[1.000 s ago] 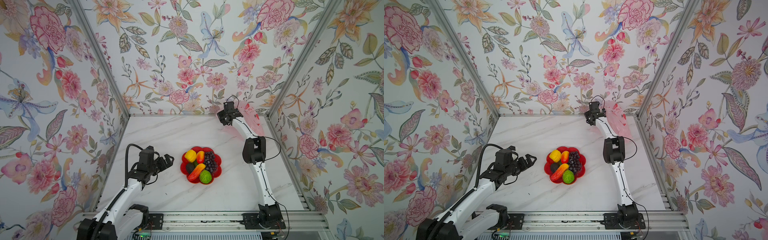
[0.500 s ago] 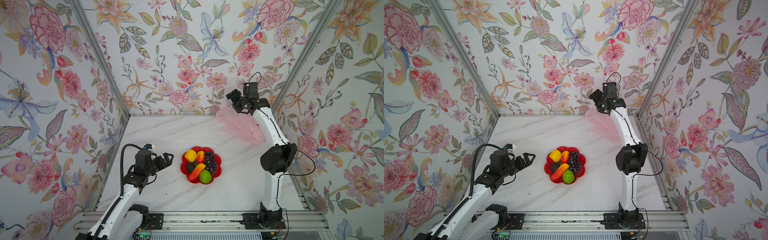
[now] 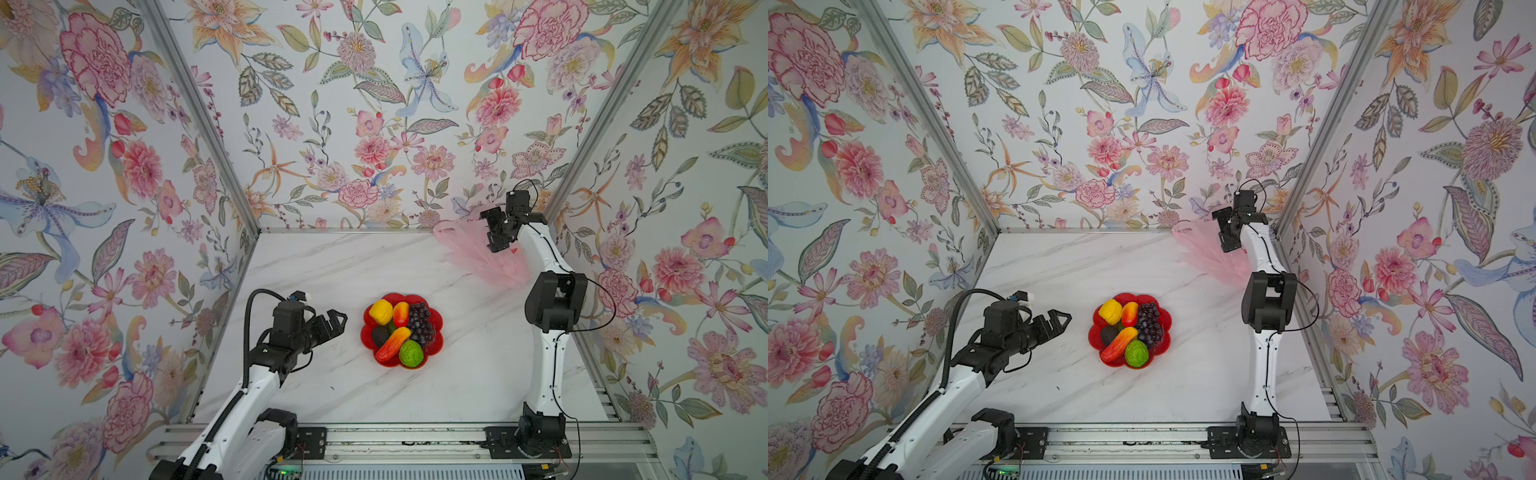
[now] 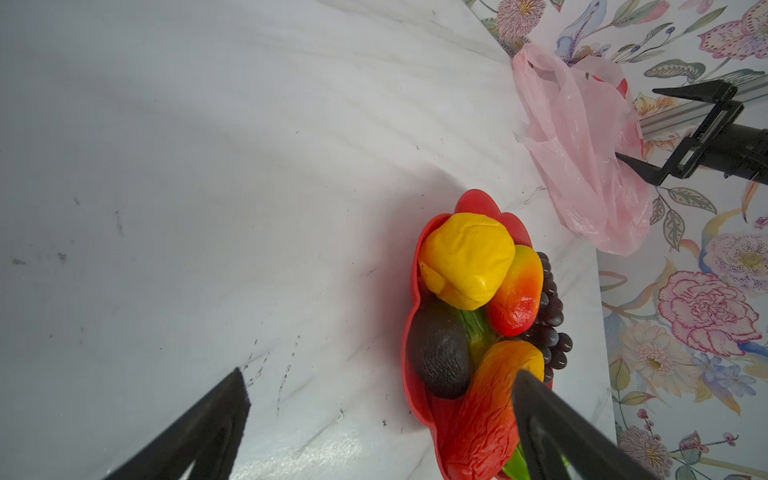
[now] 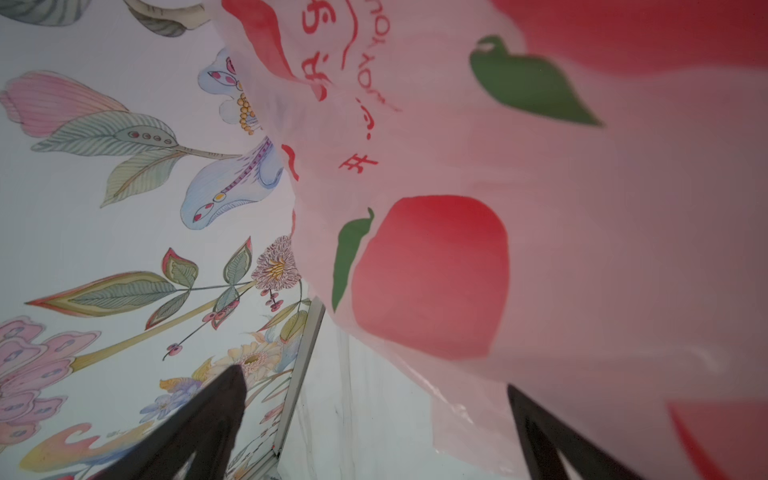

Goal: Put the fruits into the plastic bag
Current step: 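Lift the pink bag upward with the right gripper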

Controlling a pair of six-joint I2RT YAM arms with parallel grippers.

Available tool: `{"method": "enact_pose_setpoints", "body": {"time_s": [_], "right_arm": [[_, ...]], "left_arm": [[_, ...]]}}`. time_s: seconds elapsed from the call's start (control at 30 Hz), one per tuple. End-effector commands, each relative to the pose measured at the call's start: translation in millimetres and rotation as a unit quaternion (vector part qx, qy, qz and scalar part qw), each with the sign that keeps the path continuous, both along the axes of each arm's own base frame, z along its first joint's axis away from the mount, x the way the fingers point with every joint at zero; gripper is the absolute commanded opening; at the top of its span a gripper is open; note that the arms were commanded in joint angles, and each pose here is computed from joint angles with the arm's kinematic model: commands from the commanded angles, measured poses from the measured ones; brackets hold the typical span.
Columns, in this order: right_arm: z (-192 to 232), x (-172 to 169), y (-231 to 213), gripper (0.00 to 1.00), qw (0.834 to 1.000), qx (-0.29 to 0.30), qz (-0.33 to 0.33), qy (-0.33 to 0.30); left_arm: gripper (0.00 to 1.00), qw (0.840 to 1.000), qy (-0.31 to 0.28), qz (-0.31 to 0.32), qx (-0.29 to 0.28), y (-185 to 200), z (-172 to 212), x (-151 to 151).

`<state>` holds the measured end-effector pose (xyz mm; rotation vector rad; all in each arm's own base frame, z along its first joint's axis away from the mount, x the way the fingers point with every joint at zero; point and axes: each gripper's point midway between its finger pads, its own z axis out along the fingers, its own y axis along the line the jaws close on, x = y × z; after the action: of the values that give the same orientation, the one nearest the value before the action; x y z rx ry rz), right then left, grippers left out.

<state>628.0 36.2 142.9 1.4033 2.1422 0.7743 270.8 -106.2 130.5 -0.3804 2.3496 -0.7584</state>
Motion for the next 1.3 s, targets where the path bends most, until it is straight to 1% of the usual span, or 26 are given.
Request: {"method": "enact_pose_setpoints", "body": {"time_s": [0.0, 0.17, 0.2, 0.27, 0.3, 0.33, 0.47, 0.5, 0.53, 0.63, 0.77, 0.83, 0.9, 1.0, 1.07, 1.1, 1.13, 1.17, 1.27], "right_arm": [[-34.8, -2.0, 3.1, 0.99, 0.998, 0.026, -0.023, 0.047], [-64.3, -5.6, -4.2, 1.00, 0.996, 0.020, -0.034, 0.074], [-65.8, -6.2, -5.1, 0.95, 0.997, 0.019, -0.032, 0.075], [-66.4, -7.0, -6.4, 0.83, 0.997, 0.018, -0.025, 0.072], [-65.7, -7.7, -7.3, 0.76, 0.997, 0.018, -0.022, 0.071], [-63.3, -8.8, -7.3, 0.66, 0.997, 0.017, -0.018, 0.068], [-47.3, -13.8, -12.1, 0.12, 0.999, 0.008, -0.009, 0.048], [-42.6, -15.2, -13.5, 0.04, 0.999, 0.006, -0.006, 0.044], [-38.6, -17.4, -14.7, 0.00, 0.999, 0.004, -0.003, 0.042], [-17.9, -23.4, -15.5, 0.00, 1.000, -0.008, 0.013, 0.025], [30.8, -31.2, -6.6, 0.00, 0.998, -0.029, 0.049, -0.020], [61.6, -32.4, 11.0, 0.00, 0.994, -0.031, 0.089, -0.057], [90.1, -34.8, 40.9, 0.00, 0.984, -0.031, 0.146, -0.093], [136.2, -46.2, 95.5, 0.00, 0.959, -0.024, 0.245, -0.143], [167.8, -61.3, 133.6, 0.00, 0.934, -0.030, 0.305, -0.183], [182.4, -68.9, 148.2, 0.00, 0.924, -0.027, 0.325, -0.201], [199.8, -77.7, 164.3, 0.00, 0.910, -0.022, 0.347, -0.226], [218.4, -87.1, 180.4, 0.00, 0.893, -0.022, 0.371, -0.255], [258.9, -115.3, 210.9, 0.00, 0.851, -0.019, 0.419, -0.316]], "left_arm": [[0.99, 1.000, -0.007, 0.000, 0.016, 4.5, 9.3, 6.0], [0.99, 1.000, -0.001, 0.003, 0.023, 7.9, 7.6, 5.4], [0.99, 1.000, 0.000, 0.004, 0.024, 8.5, 7.1, 5.0], [0.99, 1.000, 0.002, 0.006, 0.024, 9.2, 5.5, 3.5], [1.00, 1.000, 0.002, 0.006, 0.024, 9.3, 4.3, 2.7], [0.99, 1.000, 0.003, 0.007, 0.022, 9.2, 3.1, 1.9], [0.99, 1.000, 0.000, 0.011, 0.011, 8.4, 0.7, -0.2], [0.99, 1.000, -0.001, 0.013, 0.009, 8.8, 0.1, -0.6], [0.99, 1.000, -0.001, 0.014, 0.004, 8.2, -0.4, -1.3], [0.99, 1.000, -0.006, 0.017, -0.005, 7.4, 0.0, -3.7], [0.99, 1.000, -0.017, 0.019, -0.008, 8.5, 5.1, -7.4], [0.99, 0.999, -0.027, 0.017, -0.009, 8.3, 9.7, -8.0], [0.99, 0.999, -0.039, 0.014, -0.014, 7.0, 16.4, -7.2], [0.99, 0.998, -0.063, 0.008, -0.017, 5.2, 29.0, -5.2], [0.99, 0.997, -0.078, 0.002, -0.016, 4.3, 37.4, -3.5], [0.99, 0.996, -0.086, -0.002, -0.017, 3.0, 42.4, -2.1], [0.99, 0.995, -0.093, -0.004, -0.017, 2.7, 48.0, -0.1], [0.99, 0.995, -0.100, -0.007, -0.016, 1.7, 53.4, 1.7], [0.99, 0.992, -0.123, -0.015, -0.012, 0.2, 73.5, 7.7]]}}
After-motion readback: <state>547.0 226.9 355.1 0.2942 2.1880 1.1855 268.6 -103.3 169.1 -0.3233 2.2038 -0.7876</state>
